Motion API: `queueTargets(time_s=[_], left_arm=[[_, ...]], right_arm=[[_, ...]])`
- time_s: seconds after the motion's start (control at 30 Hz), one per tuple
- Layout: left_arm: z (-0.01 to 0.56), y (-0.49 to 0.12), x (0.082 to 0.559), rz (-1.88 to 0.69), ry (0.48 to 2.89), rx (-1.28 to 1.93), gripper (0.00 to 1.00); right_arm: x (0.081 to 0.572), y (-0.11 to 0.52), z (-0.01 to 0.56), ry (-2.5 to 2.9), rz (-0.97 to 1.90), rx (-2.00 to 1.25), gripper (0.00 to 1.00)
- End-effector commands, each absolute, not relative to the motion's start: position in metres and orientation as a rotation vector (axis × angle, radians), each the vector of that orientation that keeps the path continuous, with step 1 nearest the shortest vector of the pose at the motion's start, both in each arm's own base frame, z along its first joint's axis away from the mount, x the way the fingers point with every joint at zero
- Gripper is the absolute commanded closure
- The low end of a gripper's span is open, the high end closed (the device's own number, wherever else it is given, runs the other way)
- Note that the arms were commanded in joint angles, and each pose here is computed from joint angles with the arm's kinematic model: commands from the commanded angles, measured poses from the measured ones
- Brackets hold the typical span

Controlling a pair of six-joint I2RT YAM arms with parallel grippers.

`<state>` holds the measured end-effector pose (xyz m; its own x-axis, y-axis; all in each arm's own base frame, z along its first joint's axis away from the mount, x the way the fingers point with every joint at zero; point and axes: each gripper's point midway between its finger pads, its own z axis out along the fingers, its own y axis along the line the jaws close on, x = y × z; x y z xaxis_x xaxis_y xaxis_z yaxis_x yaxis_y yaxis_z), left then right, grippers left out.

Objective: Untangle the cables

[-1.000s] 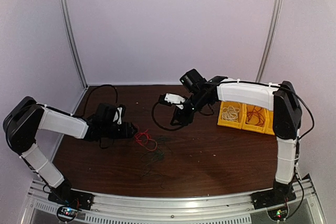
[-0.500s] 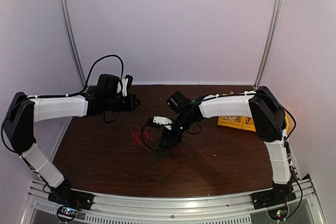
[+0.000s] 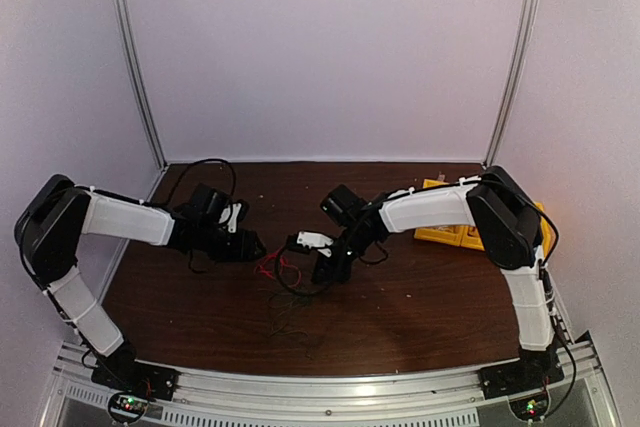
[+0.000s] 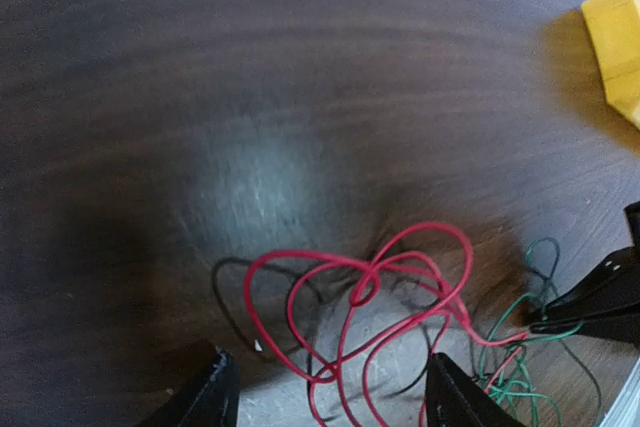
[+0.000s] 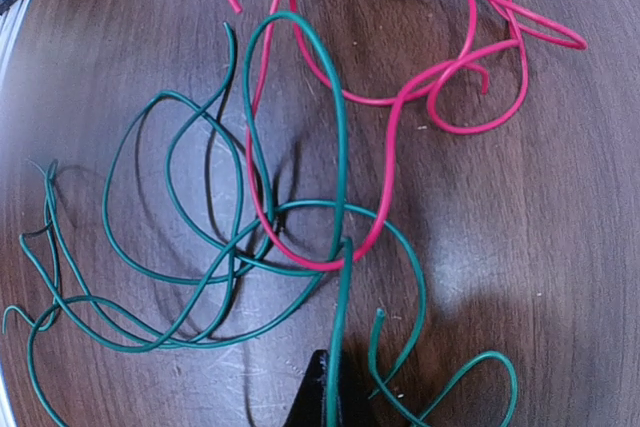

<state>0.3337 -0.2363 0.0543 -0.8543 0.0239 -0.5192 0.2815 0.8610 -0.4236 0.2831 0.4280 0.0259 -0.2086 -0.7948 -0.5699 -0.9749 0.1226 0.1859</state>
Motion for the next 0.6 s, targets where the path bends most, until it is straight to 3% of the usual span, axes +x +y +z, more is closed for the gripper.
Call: queueTargets(time_s=[0.0, 0.1, 0.3, 0.4, 0.57], left_arm=[[0.05, -0.252, 0.34, -0.802, 2.482, 0.219, 0.39], [0.049, -0.254, 0.342, -0.818, 2.467, 0.218, 0.5], [0.067, -0.26, 0.358, -0.802, 2.41, 0.249, 1.0], [0.121, -0.258, 0.381, -0.69, 2.326, 0.308, 1.0], [0.303, -0.248, 0.407, -0.576, 1.99, 0.335, 1.0]], right_arm=[[0.283, 0.423, 0.024, 2.08, 0.742, -1.724, 0.99], [0.284, 0.422, 0.023, 2.085, 0.741, -1.724, 0.99], [0.28, 0.417, 0.017, 2.113, 0.733, -1.737, 1.0], [0.277, 0.407, 0.011, 2.14, 0.699, -1.746, 1.0], [0.27, 0.384, -0.001, 2.186, 0.653, -1.739, 1.0]])
